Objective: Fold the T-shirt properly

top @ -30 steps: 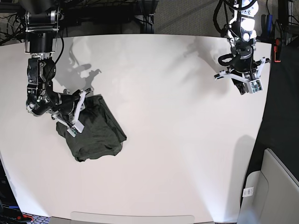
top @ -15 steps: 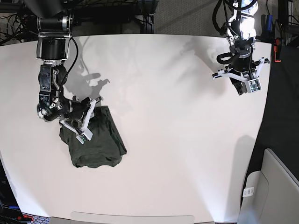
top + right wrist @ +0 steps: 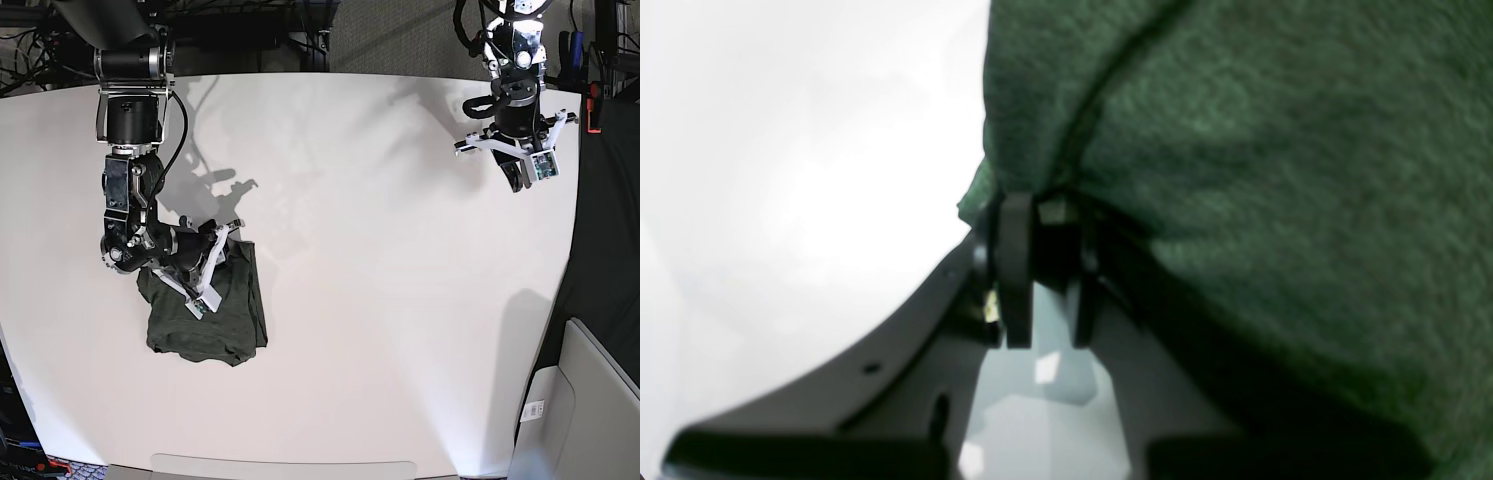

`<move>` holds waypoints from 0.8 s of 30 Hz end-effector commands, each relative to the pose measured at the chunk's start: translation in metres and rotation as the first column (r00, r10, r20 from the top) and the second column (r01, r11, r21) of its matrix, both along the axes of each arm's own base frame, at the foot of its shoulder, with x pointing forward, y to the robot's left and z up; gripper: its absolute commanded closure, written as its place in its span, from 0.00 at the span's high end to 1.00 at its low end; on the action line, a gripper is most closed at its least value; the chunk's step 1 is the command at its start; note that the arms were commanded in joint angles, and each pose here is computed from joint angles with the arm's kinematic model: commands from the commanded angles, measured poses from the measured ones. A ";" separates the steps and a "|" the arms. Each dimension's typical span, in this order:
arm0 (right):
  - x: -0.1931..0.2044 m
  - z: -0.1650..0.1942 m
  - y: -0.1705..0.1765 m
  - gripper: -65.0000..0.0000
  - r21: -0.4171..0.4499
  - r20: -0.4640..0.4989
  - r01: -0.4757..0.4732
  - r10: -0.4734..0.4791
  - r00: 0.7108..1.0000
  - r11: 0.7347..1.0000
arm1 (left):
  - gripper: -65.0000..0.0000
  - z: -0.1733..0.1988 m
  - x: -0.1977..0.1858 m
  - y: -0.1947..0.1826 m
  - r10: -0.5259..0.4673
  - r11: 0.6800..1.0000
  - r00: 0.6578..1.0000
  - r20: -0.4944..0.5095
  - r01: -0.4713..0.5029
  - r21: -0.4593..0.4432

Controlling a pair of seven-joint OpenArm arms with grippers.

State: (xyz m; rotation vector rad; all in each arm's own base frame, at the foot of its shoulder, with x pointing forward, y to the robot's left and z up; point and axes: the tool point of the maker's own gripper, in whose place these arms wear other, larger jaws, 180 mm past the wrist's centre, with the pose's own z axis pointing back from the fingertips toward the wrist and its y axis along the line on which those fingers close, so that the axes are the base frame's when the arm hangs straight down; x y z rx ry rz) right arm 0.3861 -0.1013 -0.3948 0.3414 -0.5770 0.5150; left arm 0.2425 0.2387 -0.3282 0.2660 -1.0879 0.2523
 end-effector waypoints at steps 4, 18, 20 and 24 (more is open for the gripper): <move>-0.006 0.022 -0.002 0.11 -0.055 0.055 -0.024 0.027 0.998 0.998 | 0.11 0.018 0.003 0.016 0.027 0.999 0.998 0.054 -0.030 0.043; -0.123 0.066 0.006 0.11 -0.176 0.215 -0.052 0.090 0.973 0.983 | 0.11 -0.004 -0.065 0.013 0.014 0.998 0.997 -0.078 -0.009 0.066; -0.144 0.052 -0.004 0.11 -0.156 0.158 -0.029 0.054 0.986 0.987 | 0.11 -0.007 -0.081 0.012 0.003 0.997 0.996 -0.091 0.005 0.080; -0.175 0.040 -0.014 0.11 -0.065 0.080 0.022 -0.016 0.997 0.998 | 0.11 -0.009 -0.111 0.012 -0.015 0.994 0.993 -0.116 0.028 0.110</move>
